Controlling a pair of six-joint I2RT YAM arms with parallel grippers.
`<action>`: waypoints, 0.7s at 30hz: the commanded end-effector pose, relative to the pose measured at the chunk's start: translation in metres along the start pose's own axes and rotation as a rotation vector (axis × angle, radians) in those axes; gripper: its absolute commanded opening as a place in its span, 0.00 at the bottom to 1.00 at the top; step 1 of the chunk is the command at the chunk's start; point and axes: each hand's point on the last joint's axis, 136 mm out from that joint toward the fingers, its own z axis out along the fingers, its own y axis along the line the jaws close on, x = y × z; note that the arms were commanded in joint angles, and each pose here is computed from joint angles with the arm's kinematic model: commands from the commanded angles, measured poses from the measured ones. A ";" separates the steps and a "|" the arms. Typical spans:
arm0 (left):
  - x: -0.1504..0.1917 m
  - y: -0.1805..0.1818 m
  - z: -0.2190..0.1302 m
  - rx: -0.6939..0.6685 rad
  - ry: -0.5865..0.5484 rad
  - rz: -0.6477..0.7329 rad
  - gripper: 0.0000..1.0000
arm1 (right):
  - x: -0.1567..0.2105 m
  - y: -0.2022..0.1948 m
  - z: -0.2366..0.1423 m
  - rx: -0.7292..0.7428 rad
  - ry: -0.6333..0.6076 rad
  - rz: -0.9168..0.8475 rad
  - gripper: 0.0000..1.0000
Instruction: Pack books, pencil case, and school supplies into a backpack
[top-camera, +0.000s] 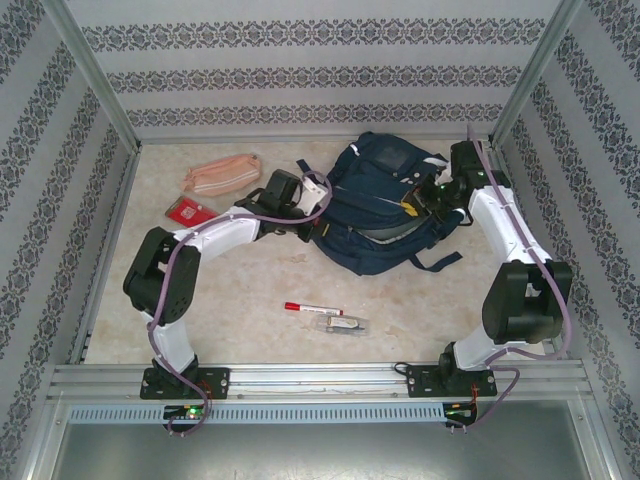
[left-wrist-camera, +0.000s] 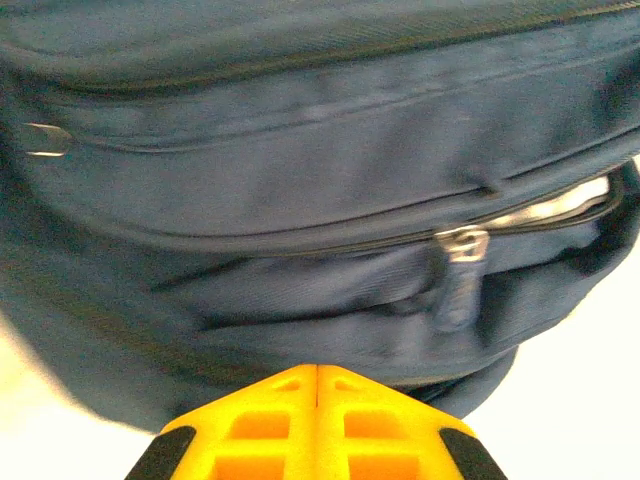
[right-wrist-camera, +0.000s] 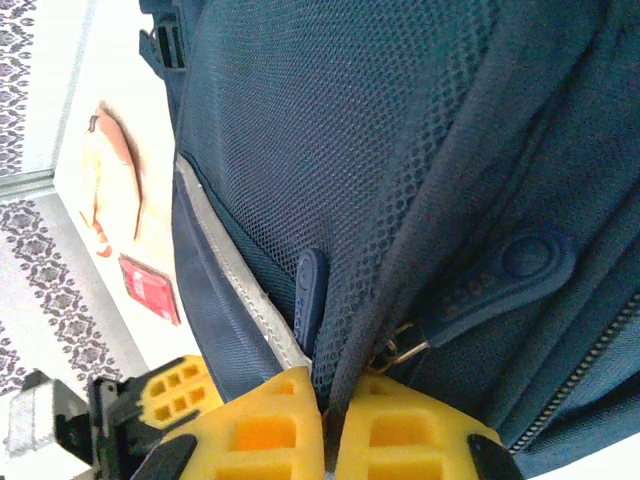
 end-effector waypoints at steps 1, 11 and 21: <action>-0.005 0.006 -0.006 -0.032 -0.038 0.064 0.00 | -0.006 0.010 -0.013 -0.024 -0.031 -0.079 0.00; -0.029 -0.047 -0.008 0.280 -0.144 0.005 0.59 | -0.003 0.009 -0.006 -0.049 0.014 -0.074 0.00; -0.016 -0.038 0.028 0.038 0.017 -0.165 0.62 | -0.004 0.013 -0.007 -0.063 0.018 -0.068 0.00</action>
